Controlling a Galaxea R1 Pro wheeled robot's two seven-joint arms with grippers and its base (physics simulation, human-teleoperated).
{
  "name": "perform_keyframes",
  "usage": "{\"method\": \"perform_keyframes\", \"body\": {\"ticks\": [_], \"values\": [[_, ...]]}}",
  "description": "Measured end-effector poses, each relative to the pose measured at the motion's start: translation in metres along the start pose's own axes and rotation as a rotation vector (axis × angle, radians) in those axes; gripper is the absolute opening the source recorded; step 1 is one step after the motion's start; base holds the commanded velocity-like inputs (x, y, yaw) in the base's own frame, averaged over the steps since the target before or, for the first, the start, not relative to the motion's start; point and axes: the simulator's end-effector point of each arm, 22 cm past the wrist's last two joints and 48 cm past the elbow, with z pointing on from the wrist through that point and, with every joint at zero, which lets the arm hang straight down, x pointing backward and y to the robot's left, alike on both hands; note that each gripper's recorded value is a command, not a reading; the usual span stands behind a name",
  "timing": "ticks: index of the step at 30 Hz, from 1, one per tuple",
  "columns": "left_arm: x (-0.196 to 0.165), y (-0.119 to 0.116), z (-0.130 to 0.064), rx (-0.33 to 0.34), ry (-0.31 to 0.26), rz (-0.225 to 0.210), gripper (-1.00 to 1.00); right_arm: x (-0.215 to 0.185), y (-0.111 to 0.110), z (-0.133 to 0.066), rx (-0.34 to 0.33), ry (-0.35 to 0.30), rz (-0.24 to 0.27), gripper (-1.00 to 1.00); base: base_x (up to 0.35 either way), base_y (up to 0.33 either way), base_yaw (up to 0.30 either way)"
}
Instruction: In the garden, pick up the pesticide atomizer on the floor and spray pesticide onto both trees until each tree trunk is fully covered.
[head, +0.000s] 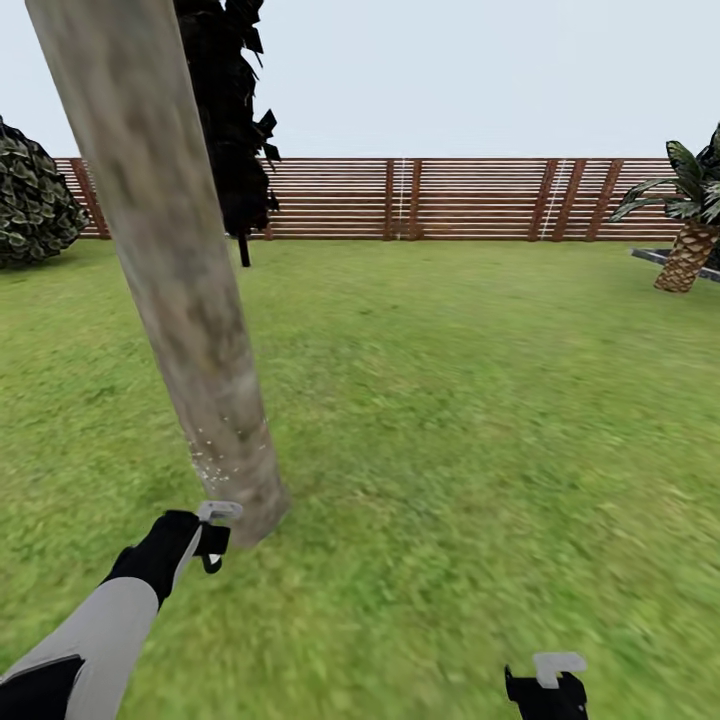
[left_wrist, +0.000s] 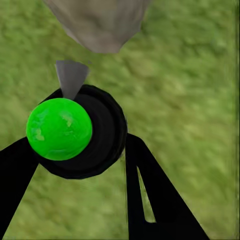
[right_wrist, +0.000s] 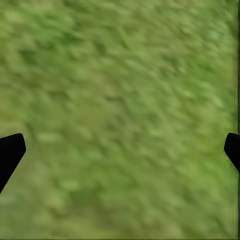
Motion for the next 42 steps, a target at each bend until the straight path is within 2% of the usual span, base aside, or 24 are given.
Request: {"method": "perform_keyframes", "body": {"ticks": [2,5,12,16,18,21,36,42], "values": [[-0.001,0.000,0.000,0.000,-0.006,0.002,-1.00,0.000,0.000,0.000,0.000,0.000,0.001,1.00,0.193,-0.228,0.000],[-0.007,0.000,0.003,-0.009,-0.049,0.011,-1.00,0.000,0.002,0.000,-0.002,0.001,0.002,1.00,0.091,-0.257,0.000],[-0.005,0.000,0.005,0.000,-0.053,-0.013,-1.00,0.000,0.002,0.000,-0.002,0.001,0.002,1.00,0.005,-0.275,0.180],[-0.004,0.012,0.005,-0.054,-0.052,-0.018,-1.00,0.000,0.002,0.000,-0.002,0.001,0.002,1.00,0.011,-0.276,0.274],[-0.004,0.013,0.004,-0.070,-0.053,-0.039,-1.00,0.000,0.002,0.000,-0.002,0.000,0.002,1.00,0.123,-0.262,0.276],[-0.005,0.004,0.004,-0.057,-0.054,-0.063,-1.00,0.000,0.002,0.000,-0.002,0.001,0.002,1.00,0.170,-0.247,0.277],[-0.006,-0.001,0.004,-0.051,-0.056,-0.063,-1.00,0.000,0.002,0.000,-0.002,0.000,0.002,1.00,0.177,-0.239,0.054],[-0.006,-0.001,0.004,-0.052,-0.057,-0.064,-1.00,0.000,0.004,0.000,-0.004,0.000,0.003,1.00,0.135,-0.248,0.253]]}}
